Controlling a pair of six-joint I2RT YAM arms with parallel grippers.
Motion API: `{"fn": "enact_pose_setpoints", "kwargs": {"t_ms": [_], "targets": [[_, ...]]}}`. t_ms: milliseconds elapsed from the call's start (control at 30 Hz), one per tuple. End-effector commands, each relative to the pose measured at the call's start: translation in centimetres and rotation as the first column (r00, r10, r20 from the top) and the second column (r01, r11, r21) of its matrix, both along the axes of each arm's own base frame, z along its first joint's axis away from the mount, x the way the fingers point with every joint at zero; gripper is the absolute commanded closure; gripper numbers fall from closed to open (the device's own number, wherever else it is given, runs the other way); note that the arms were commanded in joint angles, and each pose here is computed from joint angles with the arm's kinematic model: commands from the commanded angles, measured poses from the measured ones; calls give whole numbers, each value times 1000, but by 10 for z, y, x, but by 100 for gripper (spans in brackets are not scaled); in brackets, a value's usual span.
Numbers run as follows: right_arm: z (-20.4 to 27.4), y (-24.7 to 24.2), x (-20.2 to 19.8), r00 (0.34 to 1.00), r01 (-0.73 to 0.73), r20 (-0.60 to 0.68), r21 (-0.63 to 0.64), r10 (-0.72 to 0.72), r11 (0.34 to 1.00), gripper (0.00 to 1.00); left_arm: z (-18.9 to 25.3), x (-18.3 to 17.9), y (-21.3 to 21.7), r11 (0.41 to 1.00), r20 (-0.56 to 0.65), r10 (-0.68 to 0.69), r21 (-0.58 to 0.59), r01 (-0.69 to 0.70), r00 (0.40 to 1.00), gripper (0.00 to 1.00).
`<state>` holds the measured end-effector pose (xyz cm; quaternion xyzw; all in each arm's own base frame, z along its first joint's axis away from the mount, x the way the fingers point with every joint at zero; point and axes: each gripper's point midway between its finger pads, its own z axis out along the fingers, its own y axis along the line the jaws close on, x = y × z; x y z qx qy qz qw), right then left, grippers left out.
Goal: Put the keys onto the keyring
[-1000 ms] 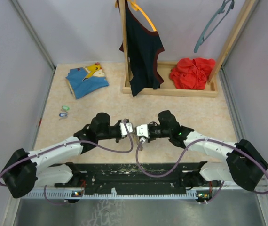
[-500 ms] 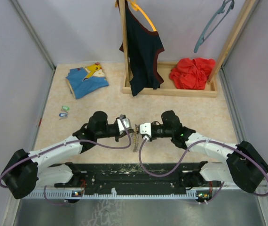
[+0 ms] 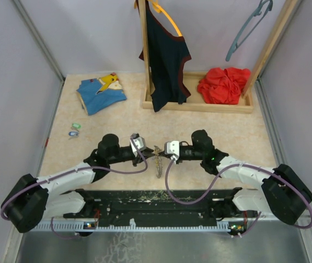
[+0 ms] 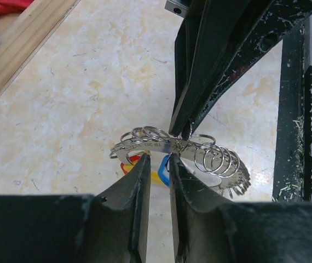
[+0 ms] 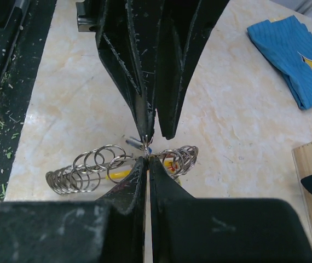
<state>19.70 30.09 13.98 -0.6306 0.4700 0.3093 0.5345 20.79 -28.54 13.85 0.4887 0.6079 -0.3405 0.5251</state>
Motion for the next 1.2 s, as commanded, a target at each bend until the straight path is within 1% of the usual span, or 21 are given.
{"fn": "enact_pose_setpoints", "kwargs": {"t_ms": [0, 67, 100, 233, 333, 600, 800, 900, 1033, 1167], "targets": [[34, 6, 8, 998, -14, 61, 124, 6, 992, 100, -2, 2, 10, 998, -3, 48, -48, -48, 999, 72], [33, 6, 10, 998, -7, 56, 128, -1, 992, 100, 1, 2, 14, 995, 13, 66, -73, -64, 998, 69], [33, 5, 11, 999, 0, 52, 130, -6, 992, 100, 4, 3, 16, 993, 27, 76, -87, -74, 997, 65], [32, 5, 14, 999, 14, 41, 132, -19, 991, 100, 8, 0, 24, 987, 66, 103, -127, -94, 992, 56], [31, 5, 15, 999, 18, 38, 134, -24, 991, 100, 16, -5, 27, 983, 114, 99, -167, -80, 988, 53], [26, 6, 15, 999, 17, 29, 133, -21, 991, 100, 40, -20, 20, 973, 219, 11, -226, 40, 976, 55], [25, 8, 14, 1000, 6, 26, 134, -9, 991, 100, 47, -25, 11, 969, 271, -64, -212, 124, 960, 58], [24, 8, 14, 1000, 2, 23, 132, -5, 991, 100, 45, -25, 5, 967, 274, -104, -195, 161, 956, 60], [24, 8, 13, 1000, -7, 23, 131, 4, 991, 100, 42, -20, -1, 968, 262, -118, -185, 169, 958, 61], [24, 8, 11, 1000, -13, 22, 132, 11, 991, 100, 41, -15, -1, 971, 264, -98, -185, 150, 959, 60]]}}
